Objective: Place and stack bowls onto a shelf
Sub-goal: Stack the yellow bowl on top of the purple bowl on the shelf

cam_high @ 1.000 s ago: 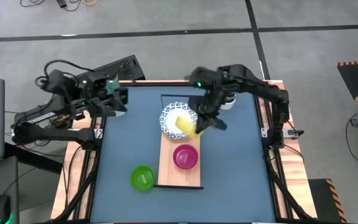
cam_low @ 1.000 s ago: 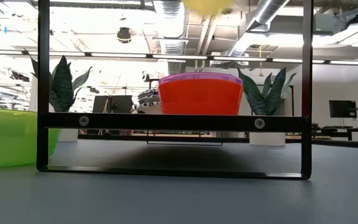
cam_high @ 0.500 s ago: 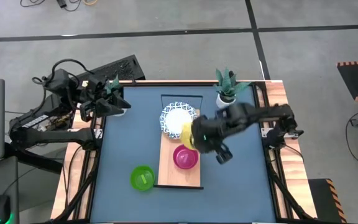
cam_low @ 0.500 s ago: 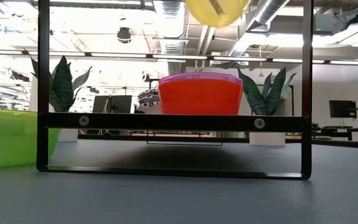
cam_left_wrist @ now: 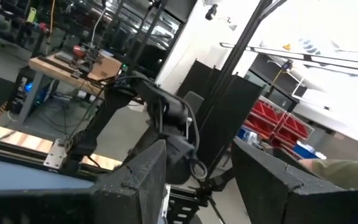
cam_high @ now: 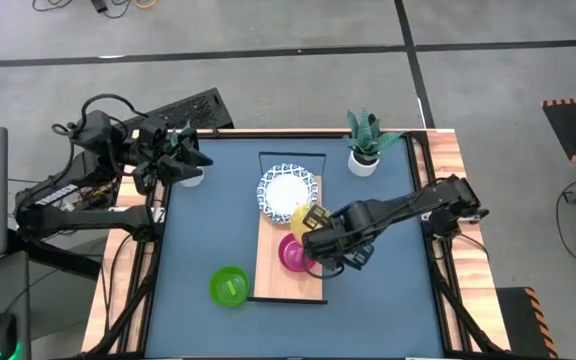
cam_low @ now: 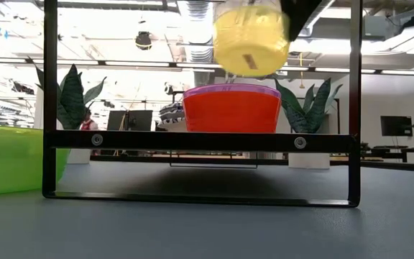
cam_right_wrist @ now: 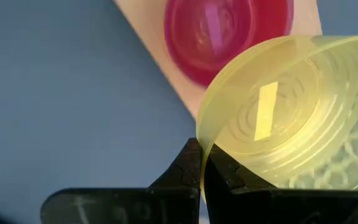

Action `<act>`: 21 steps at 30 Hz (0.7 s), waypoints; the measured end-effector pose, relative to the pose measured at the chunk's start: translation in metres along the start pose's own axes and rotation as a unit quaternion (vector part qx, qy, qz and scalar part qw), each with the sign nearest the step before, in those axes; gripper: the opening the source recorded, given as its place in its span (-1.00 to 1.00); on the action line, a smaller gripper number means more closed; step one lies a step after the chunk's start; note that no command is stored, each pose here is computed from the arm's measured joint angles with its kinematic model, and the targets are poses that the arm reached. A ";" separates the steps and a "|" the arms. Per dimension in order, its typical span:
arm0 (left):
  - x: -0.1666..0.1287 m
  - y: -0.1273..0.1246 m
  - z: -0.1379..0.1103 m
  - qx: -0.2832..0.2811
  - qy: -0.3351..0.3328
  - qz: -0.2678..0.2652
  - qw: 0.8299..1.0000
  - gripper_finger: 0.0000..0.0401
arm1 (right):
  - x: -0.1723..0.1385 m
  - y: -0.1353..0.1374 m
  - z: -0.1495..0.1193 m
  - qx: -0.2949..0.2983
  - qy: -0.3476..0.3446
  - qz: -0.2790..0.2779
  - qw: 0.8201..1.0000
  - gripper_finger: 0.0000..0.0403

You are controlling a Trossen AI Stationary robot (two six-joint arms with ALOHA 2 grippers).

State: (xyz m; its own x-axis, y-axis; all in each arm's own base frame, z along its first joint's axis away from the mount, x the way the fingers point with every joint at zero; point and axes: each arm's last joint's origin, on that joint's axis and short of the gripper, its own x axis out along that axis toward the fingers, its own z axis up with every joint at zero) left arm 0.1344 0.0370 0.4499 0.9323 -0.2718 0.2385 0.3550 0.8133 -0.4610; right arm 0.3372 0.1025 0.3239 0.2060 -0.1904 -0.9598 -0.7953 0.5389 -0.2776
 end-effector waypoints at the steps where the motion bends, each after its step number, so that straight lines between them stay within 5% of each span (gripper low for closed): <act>1: 0.000 0.000 0.000 -0.001 0.000 0.000 1.000 -0.17 | 0.004 0.000 0.001 -0.006 -0.002 -0.002 1.000 -0.89; 21: 0.000 0.004 -0.005 -0.017 0.021 0.022 0.999 -0.17 | 0.047 0.008 0.023 -0.061 -0.035 -0.040 0.997 -0.89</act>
State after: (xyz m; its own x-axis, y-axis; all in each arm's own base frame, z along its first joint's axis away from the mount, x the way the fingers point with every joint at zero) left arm 0.1360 0.0378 0.4433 0.9487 -0.2590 0.1815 0.3158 0.8069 -0.4992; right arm 0.3539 0.1169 0.2753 0.3065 -0.1691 -0.9367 -0.8374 0.4200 -0.3499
